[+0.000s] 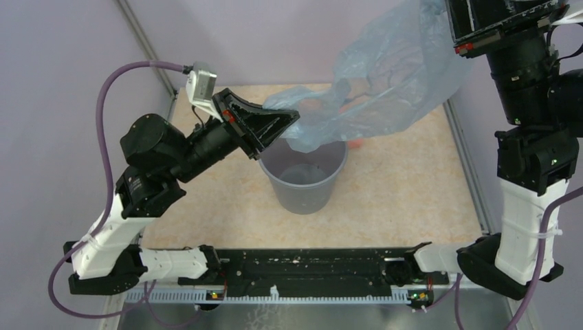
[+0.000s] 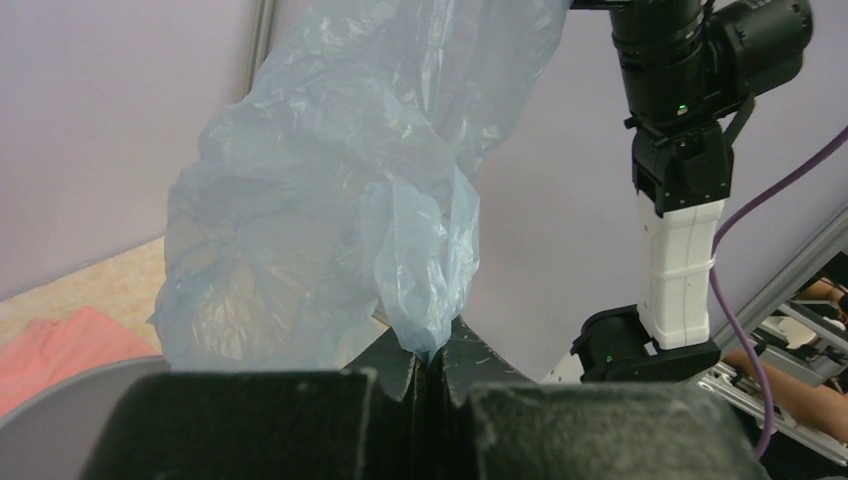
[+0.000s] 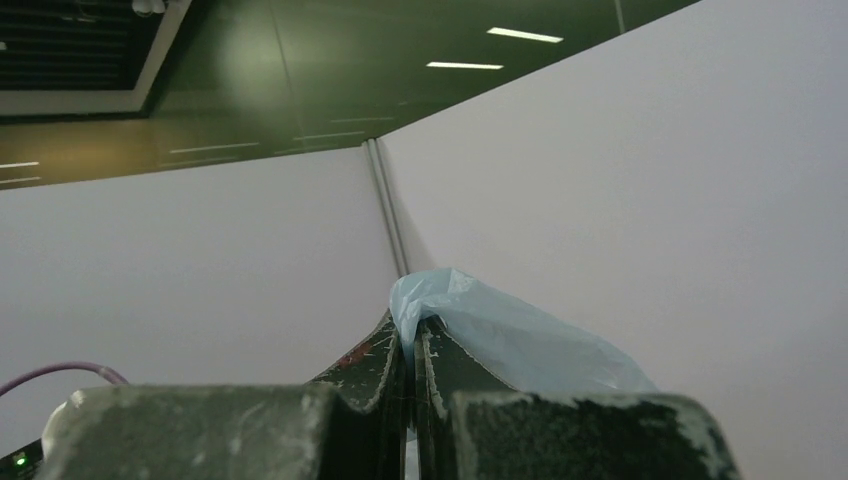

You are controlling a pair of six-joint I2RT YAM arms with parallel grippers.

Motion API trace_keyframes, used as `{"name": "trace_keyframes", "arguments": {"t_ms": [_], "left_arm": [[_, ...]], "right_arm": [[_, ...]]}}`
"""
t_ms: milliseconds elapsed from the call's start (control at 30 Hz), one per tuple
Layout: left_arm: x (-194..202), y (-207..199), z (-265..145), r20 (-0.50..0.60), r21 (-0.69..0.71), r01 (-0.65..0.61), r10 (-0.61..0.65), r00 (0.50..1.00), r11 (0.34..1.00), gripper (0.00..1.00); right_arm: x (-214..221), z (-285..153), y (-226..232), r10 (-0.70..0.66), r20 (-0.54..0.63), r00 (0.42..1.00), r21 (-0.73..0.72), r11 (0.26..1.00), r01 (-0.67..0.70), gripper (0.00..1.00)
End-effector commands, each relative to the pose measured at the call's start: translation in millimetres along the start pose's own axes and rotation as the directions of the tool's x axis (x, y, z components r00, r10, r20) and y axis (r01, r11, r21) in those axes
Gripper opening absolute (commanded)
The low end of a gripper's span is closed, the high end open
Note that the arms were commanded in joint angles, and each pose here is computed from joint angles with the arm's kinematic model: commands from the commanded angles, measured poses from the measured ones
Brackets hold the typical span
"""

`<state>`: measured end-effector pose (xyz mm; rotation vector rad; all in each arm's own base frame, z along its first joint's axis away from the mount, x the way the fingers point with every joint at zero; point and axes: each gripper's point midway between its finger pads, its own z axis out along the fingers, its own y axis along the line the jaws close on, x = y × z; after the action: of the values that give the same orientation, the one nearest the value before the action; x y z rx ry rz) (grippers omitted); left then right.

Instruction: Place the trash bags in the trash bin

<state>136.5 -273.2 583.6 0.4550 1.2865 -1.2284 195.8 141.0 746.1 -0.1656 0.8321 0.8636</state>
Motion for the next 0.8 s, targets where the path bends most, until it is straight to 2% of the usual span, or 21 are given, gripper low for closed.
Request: {"name": "trace_keyframes", "arguments": {"t_ms": [0, 233, 433, 600, 767], "left_arm": [[-17, -12, -14, 0.047, 0.034, 0.040, -0.042, 0.998, 0.999, 0.00], [-29, -2, -31, 0.101, -0.026, 0.066, -0.063, 0.993, 0.997, 0.00], [-29, 30, -43, 0.146, -0.185, 0.068, -0.041, 0.989, 0.980, 0.00], [-24, 83, -60, 0.168, -0.443, 0.008, 0.074, 0.983, 0.897, 0.00], [-11, 114, -73, 0.143, -0.576, -0.050, 0.161, 0.977, 0.816, 0.00]], "right_arm": [[6, 11, 17, 0.108, -0.019, 0.994, -0.095, 0.989, -0.110, 0.00], [41, 26, 25, 0.267, -0.118, 0.956, -0.160, 0.945, -0.284, 0.00], [85, 39, 36, 0.346, -0.205, 0.915, -0.168, 0.909, -0.381, 0.00], [141, 54, 52, 0.366, -0.307, 0.879, -0.175, 0.886, -0.430, 0.00], [190, 57, 60, 0.348, -0.410, 0.843, -0.152, 0.886, -0.439, 0.00]]}}
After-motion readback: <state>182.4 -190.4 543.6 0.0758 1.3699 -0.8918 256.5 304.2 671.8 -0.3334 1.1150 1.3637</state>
